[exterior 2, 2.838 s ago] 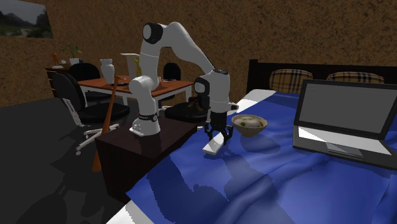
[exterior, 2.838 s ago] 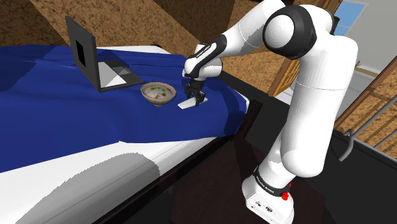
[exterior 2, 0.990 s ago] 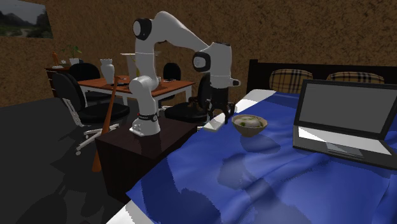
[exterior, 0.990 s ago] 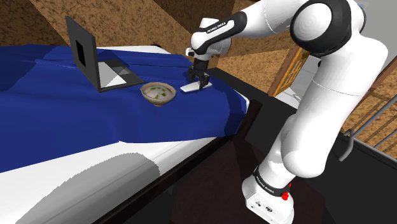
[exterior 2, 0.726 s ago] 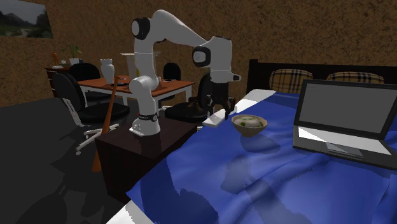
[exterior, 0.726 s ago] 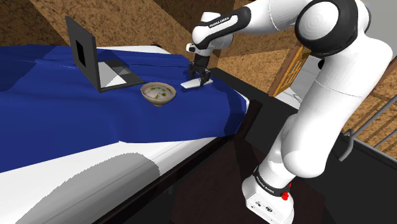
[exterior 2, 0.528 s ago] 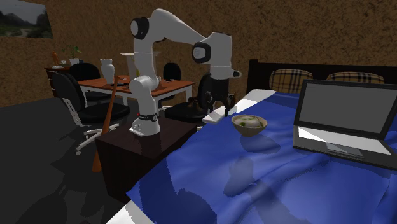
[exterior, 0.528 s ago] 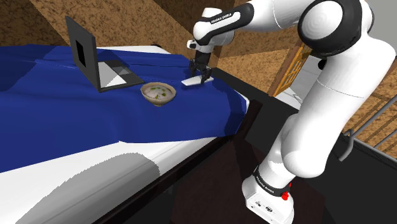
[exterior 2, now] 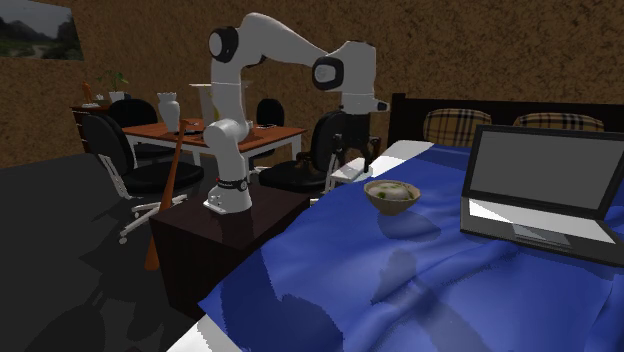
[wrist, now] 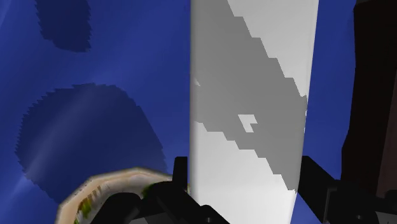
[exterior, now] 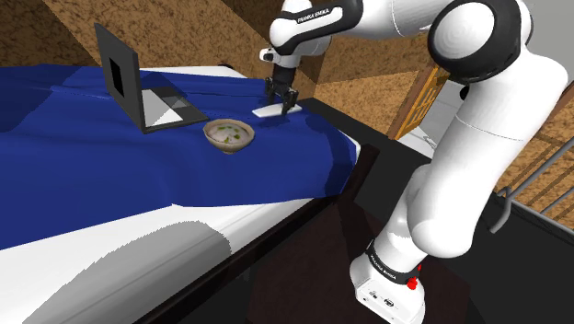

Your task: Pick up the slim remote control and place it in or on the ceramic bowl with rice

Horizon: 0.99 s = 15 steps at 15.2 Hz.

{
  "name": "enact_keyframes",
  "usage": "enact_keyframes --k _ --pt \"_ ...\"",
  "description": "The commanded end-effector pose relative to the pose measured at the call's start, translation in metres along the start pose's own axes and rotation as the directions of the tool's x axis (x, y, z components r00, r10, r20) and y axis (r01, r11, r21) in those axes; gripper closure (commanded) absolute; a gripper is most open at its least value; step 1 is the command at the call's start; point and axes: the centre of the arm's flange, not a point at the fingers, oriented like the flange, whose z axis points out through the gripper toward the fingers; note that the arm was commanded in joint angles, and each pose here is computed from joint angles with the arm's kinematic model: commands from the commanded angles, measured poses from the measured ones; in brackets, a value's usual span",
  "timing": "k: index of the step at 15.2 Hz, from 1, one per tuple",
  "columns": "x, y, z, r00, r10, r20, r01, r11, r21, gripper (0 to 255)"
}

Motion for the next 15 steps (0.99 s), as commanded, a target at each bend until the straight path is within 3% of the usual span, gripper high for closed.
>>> enact_keyframes --k 1,11,15 --pt "0.021 0.018 0.0 1.0 0.001 -0.001 -0.001 1.0 0.0 255" --pt "0.133 0.087 -0.001 1.0 0.001 -0.001 -0.001 1.0 0.0 255" --pt "0.141 0.091 0.014 1.0 0.001 -0.001 -0.001 1.0 0.0 255"
